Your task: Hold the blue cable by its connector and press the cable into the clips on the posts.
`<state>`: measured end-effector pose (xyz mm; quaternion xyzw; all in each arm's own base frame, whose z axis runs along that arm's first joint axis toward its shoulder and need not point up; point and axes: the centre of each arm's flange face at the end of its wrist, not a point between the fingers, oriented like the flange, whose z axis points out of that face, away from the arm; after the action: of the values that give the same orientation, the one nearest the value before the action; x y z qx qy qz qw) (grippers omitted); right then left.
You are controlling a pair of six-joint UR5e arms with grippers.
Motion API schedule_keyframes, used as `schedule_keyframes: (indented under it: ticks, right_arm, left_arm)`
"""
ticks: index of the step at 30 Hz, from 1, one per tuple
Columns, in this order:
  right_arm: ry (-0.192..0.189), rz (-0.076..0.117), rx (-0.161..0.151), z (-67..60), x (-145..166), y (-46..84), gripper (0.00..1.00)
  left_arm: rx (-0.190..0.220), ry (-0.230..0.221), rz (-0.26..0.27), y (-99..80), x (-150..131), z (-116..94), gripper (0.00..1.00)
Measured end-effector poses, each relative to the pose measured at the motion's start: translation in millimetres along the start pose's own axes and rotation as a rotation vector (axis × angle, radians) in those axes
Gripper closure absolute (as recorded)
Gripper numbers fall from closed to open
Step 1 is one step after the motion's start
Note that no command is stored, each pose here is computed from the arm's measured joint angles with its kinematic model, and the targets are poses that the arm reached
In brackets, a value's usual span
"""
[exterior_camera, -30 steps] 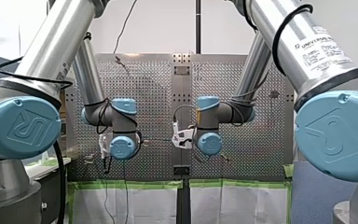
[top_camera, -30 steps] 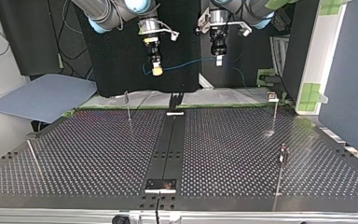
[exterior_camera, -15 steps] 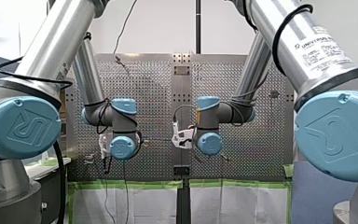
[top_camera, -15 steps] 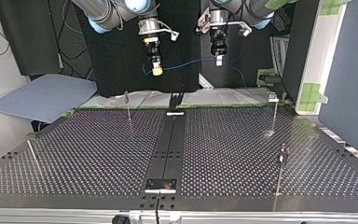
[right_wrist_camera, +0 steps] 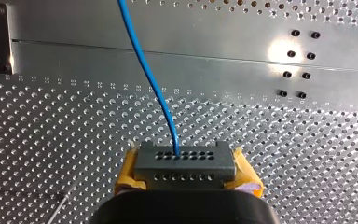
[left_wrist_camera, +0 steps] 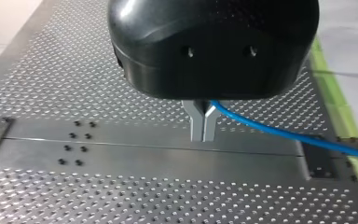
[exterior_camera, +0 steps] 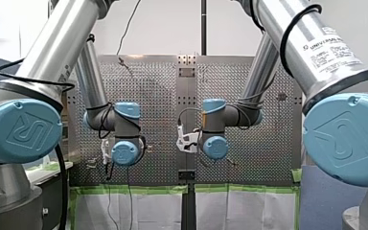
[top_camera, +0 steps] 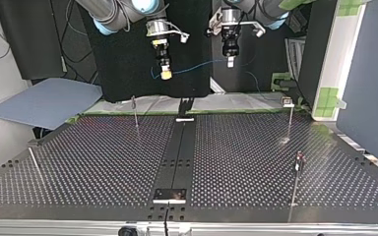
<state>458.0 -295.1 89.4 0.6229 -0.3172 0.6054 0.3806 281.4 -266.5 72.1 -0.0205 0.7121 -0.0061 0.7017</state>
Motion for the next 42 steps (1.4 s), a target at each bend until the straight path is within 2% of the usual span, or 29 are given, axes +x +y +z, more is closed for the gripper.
schedule_keyframes:
  ticks: [7,22,25,28,35,38,42]
  right_arm:
    - [0.0,0.0,0.0,-0.2,0.0,-0.2,1.0]
    - [-0.002,0.002,0.001,-0.2,-0.7,-1.4,1.0]
    - [-0.014,0.01,0.002,-0.3,-4.0,-7.0,1.0]
    - [-0.036,0.013,0.003,-0.8,-11.1,-18.6,1.0]
    - [-0.09,-0.004,0.006,-3.3,-27.8,-46.1,1.0]
    - [-0.108,-0.012,-0.008,-2.2,-31.0,-50.8,1.0]
    - [-0.136,-0.025,-0.033,-3.7,-33.7,-49.6,1.0]
  left_arm:
    - [0.004,0.041,0.029,3.0,17.6,-5.2,1.0]
    - [0.004,0.046,0.032,3.4,19.7,-5.9,1.0]
    - [0.004,0.046,0.032,3.4,19.7,-5.9,1.0]
    - [0.004,0.046,0.032,3.4,19.7,-5.9,1.0]
    - [0.004,0.046,0.032,3.4,19.7,-5.9,1.0]
    - [0.004,0.046,0.032,3.4,19.7,-5.9,1.0]
    - [0.004,0.046,0.032,3.4,19.7,-5.9,1.0]
